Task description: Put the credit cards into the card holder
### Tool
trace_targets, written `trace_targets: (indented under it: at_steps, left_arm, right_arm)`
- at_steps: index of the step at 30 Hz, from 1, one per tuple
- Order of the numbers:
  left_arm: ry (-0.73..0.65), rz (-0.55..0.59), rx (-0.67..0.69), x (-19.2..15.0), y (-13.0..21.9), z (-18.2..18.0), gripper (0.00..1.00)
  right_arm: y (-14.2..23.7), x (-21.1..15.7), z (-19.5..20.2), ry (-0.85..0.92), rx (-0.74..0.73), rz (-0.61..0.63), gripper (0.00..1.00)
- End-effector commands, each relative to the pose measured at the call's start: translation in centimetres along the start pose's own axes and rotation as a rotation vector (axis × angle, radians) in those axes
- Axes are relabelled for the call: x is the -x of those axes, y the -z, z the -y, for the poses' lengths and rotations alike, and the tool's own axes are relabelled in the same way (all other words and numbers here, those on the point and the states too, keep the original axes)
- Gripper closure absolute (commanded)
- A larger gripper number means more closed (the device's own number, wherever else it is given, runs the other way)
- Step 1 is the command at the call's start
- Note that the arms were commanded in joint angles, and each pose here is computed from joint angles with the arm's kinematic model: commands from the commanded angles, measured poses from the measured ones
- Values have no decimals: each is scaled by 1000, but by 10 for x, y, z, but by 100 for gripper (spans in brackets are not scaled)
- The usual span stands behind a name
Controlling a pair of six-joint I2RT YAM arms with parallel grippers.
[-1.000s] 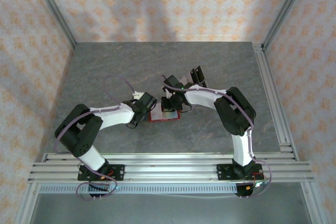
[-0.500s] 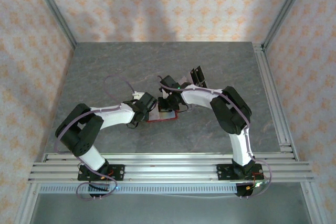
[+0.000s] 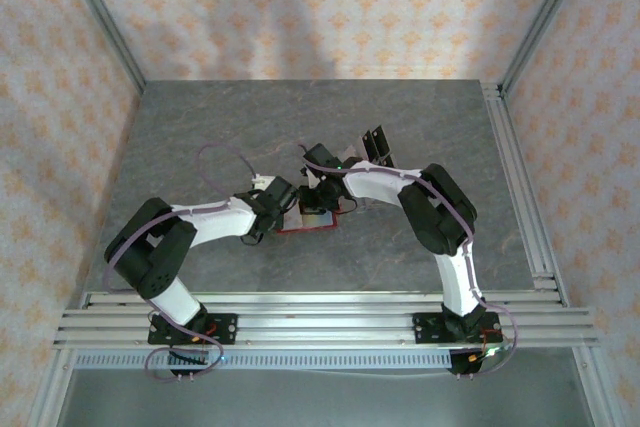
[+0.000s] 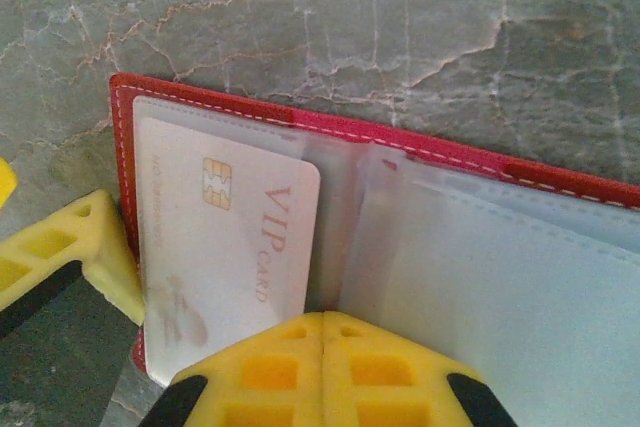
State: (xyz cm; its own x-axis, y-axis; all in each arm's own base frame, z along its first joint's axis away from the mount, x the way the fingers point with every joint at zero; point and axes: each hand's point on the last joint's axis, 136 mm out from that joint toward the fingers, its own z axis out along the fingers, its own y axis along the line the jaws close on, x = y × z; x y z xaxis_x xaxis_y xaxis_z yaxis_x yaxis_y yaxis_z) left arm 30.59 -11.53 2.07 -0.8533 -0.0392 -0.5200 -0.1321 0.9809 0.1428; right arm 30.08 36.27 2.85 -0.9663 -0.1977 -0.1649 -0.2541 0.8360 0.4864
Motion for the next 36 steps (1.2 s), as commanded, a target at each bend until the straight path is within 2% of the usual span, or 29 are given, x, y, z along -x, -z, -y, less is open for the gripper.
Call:
trace_targets:
  at_steps: [1, 7, 9, 15, 17, 20, 28, 36]
  left_arm:
    - [24, 26, 37, 1, 9, -15, 43]
    - [44, 65, -24, 24, 27, -4, 43]
    - [44, 67, -43, 32, 28, 5, 43]
    - [-31, 58, -66, 43, 21, 35, 43]
    - [-42, 50, -56, 41, 17, 39, 43]
    - [-40, 36, -30, 35, 11, 36, 44]
    - [-21, 9, 2, 15, 1, 25, 44]
    - [-17, 12, -3, 16, 1, 26, 44]
  right_arm:
    - [17, 1, -8, 7, 22, 23, 97]
    - [58, 13, -2, -12, 1, 119, 74]
    - [65, 14, 8, -22, -24, 135, 71]
    - [60, 7, 35, -68, -61, 126, 69]
    - [59, 6, 40, -75, -73, 123, 65]
    - [56, 1, 43, -77, -77, 109, 61]
    - [55, -10, 44, -82, -67, 79, 61]
    - [59, -32, 37, -86, -48, 73, 61]
